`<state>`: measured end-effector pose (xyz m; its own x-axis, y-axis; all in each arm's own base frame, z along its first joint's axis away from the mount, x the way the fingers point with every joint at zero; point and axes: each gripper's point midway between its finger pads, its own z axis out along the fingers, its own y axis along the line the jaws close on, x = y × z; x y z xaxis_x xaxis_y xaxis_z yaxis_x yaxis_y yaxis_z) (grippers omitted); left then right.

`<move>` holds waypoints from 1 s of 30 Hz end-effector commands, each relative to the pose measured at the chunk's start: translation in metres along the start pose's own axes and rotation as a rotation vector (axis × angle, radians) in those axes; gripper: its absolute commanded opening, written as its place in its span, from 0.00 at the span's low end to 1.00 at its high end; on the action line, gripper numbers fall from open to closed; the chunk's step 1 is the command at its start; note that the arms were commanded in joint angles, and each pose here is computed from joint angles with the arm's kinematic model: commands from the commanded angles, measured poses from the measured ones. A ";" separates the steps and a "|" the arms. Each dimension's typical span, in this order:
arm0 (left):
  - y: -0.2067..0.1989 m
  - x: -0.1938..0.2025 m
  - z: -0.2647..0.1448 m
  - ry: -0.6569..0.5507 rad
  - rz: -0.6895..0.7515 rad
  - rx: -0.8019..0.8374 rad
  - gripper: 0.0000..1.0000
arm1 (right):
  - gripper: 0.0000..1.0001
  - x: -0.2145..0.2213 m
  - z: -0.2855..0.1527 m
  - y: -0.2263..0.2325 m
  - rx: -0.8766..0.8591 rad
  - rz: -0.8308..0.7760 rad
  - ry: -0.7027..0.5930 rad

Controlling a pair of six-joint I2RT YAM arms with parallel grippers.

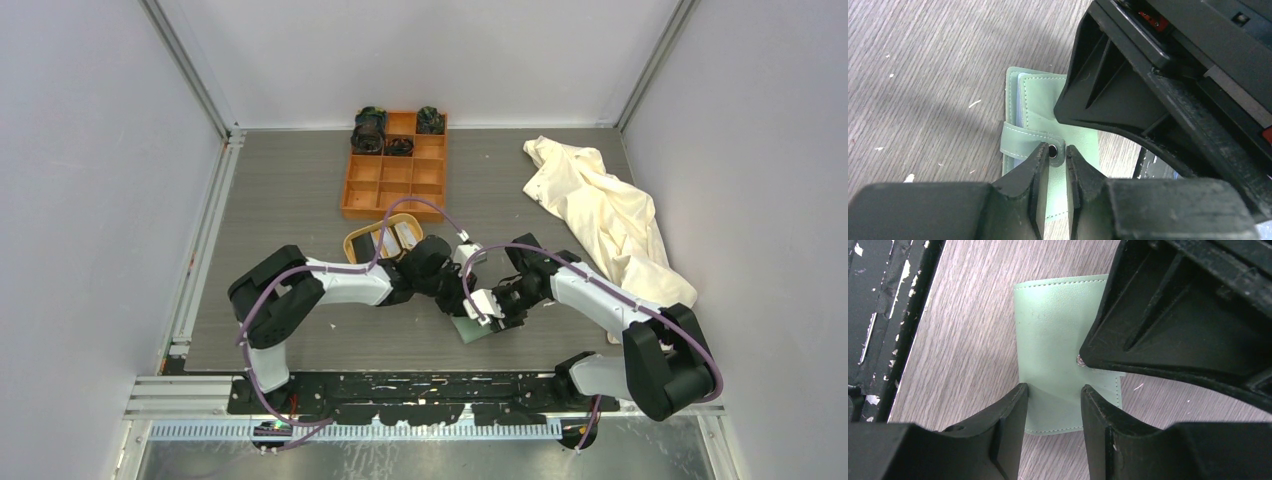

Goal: Put the credit cards into the card holder
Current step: Close the card holder at the center of the board.

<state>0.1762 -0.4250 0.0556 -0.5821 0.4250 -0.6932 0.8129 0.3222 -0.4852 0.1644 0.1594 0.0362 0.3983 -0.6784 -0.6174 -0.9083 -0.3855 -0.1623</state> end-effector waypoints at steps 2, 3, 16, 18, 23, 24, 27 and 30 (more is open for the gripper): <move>-0.020 -0.002 -0.003 -0.010 0.034 0.038 0.22 | 0.47 0.002 0.001 0.003 -0.021 0.018 0.017; -0.020 -0.002 -0.003 -0.010 0.040 0.037 0.23 | 0.47 0.002 0.001 0.003 -0.022 0.019 0.017; -0.019 -0.008 -0.014 -0.083 0.127 -0.023 0.38 | 0.47 0.002 0.001 0.004 -0.027 0.020 0.017; -0.021 -0.014 -0.020 -0.125 0.163 -0.030 0.41 | 0.47 0.002 0.001 0.004 -0.027 0.020 0.017; -0.023 -0.027 -0.035 -0.243 0.249 -0.048 0.57 | 0.47 0.001 0.001 0.004 -0.027 0.019 0.016; -0.022 -0.028 -0.038 -0.260 0.265 -0.055 0.60 | 0.47 0.001 0.000 0.004 -0.026 0.019 0.016; -0.015 -0.031 -0.042 -0.304 0.279 -0.077 0.65 | 0.47 0.001 0.000 0.004 -0.026 0.019 0.016; -0.007 -0.034 -0.045 -0.345 0.298 -0.074 0.66 | 0.47 0.001 0.000 0.004 -0.029 0.019 0.016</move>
<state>0.1688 -0.3910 0.0617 -0.4168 0.3584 -0.8354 0.8923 0.3367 -0.3008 0.1629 0.1603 0.0364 0.4061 -0.6746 -0.6164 -0.9038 -0.3961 -0.1619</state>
